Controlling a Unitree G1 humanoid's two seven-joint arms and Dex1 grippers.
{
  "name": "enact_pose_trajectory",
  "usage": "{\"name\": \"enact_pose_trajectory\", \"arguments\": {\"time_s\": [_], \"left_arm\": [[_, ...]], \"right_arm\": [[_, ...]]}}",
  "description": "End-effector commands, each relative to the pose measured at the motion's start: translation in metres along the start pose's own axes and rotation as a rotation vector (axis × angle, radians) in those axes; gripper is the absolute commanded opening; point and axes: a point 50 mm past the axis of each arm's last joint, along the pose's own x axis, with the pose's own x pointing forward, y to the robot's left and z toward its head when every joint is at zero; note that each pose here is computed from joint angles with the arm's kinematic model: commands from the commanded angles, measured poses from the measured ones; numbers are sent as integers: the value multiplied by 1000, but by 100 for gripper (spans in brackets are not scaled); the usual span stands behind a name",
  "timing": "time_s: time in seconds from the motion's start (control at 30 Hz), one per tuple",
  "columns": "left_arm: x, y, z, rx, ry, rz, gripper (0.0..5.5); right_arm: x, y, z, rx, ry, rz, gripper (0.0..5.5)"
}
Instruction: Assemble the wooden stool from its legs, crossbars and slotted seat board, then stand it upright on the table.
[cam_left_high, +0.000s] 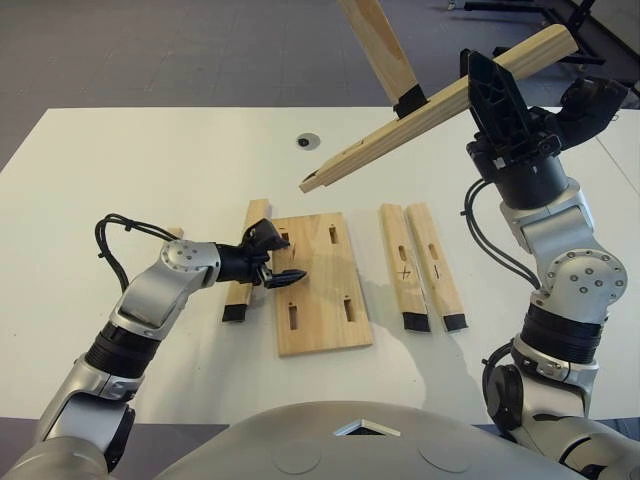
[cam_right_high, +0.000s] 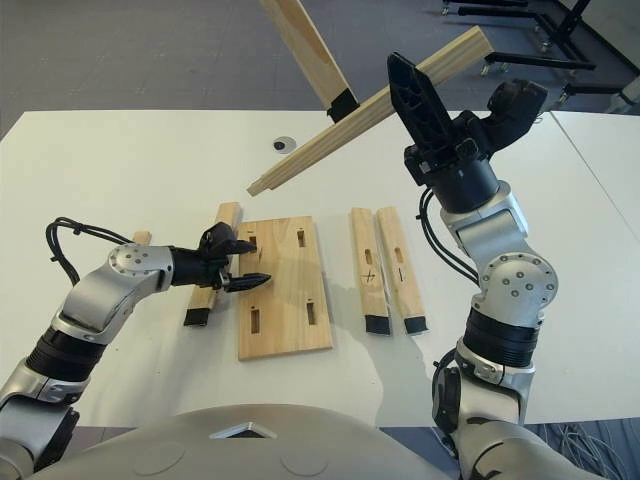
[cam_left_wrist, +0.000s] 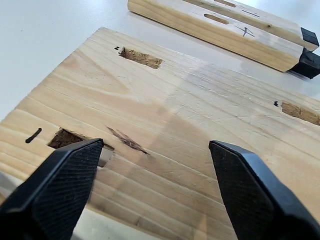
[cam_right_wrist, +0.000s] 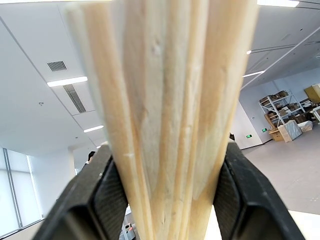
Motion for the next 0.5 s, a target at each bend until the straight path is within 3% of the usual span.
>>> {"name": "enact_pose_trajectory", "arguments": {"time_s": [0.03,0.5], "left_arm": [[2,-5,-8,-5,41,-56,388],[3,-3,-11,64,24,-89,388]], "right_arm": [[5,2,5,-26,-10,17,205],[6,-1,6,-43,-9,7,205]]}}
